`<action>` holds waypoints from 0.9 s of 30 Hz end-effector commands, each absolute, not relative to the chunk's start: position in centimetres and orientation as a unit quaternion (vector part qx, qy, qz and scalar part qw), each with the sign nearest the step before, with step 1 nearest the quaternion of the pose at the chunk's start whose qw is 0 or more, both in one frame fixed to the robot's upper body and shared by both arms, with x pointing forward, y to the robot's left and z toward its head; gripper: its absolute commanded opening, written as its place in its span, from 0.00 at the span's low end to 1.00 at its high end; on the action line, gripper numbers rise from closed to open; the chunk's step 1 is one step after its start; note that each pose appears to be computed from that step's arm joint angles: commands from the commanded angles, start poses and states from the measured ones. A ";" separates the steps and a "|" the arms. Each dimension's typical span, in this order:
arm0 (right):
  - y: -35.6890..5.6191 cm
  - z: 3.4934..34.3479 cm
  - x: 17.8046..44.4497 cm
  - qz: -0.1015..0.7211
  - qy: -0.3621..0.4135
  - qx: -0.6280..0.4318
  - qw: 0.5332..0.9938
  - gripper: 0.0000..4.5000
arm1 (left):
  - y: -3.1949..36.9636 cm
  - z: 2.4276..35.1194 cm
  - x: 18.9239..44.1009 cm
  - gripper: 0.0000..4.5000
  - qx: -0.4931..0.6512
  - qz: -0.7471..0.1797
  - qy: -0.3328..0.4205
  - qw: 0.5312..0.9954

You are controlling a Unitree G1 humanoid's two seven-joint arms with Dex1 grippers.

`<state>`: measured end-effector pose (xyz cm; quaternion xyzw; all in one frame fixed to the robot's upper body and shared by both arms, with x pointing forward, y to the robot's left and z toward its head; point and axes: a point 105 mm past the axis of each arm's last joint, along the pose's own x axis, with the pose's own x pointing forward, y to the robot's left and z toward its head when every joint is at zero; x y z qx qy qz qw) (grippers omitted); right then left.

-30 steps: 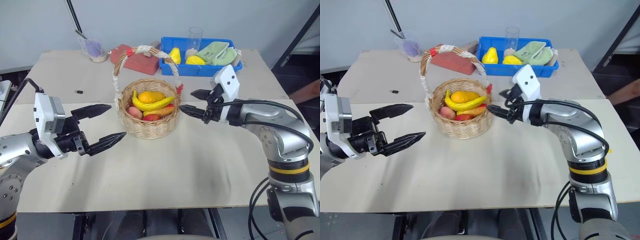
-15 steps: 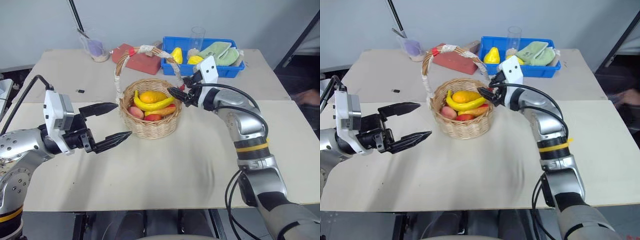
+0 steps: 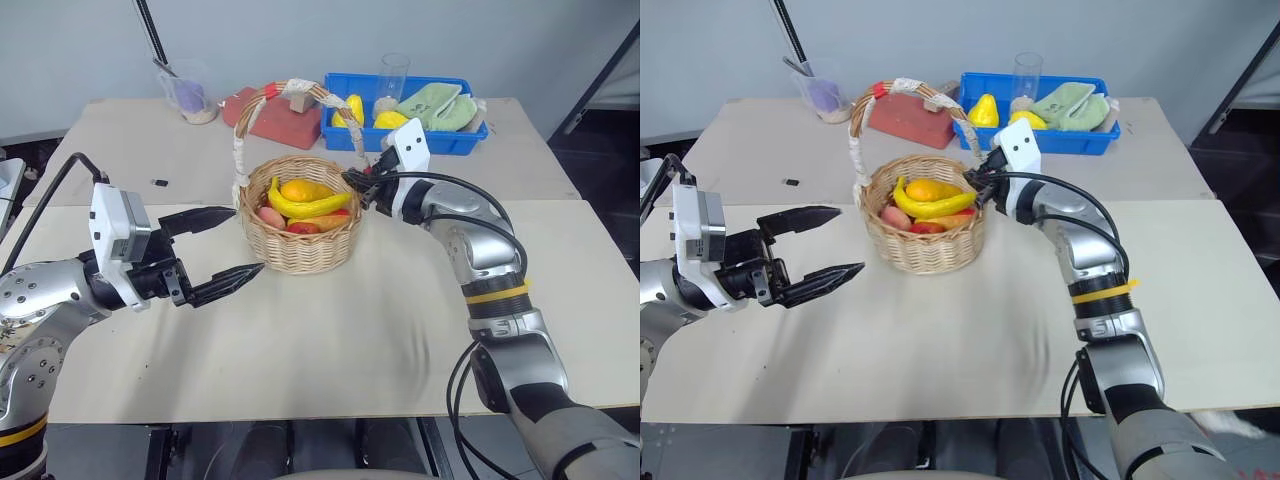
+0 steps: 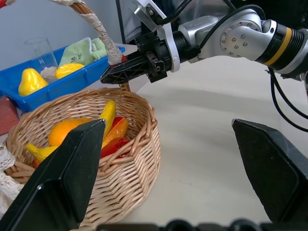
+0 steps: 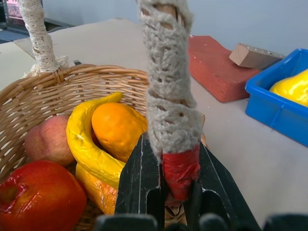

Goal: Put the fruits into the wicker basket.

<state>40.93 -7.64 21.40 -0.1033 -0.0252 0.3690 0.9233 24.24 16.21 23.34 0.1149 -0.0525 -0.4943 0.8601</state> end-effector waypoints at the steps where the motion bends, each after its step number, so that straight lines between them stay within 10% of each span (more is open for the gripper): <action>1: -10.2 24.4 40.6 0.336 -0.088 -0.131 0.928 0.02 | 15.8 24.5 24.2 1.00 0.128 -0.497 -0.081 0.855; 16: -23.4 22.6 41.6 0.118 -0.059 -0.105 0.986 0.02 | 14.5 25.0 26.0 1.00 0.131 -0.501 -0.103 0.849; 27: -24.1 23.8 38.6 0.154 -0.053 -0.114 0.980 0.93 | 17.1 23.5 27.8 1.00 0.176 -0.416 -0.075 0.889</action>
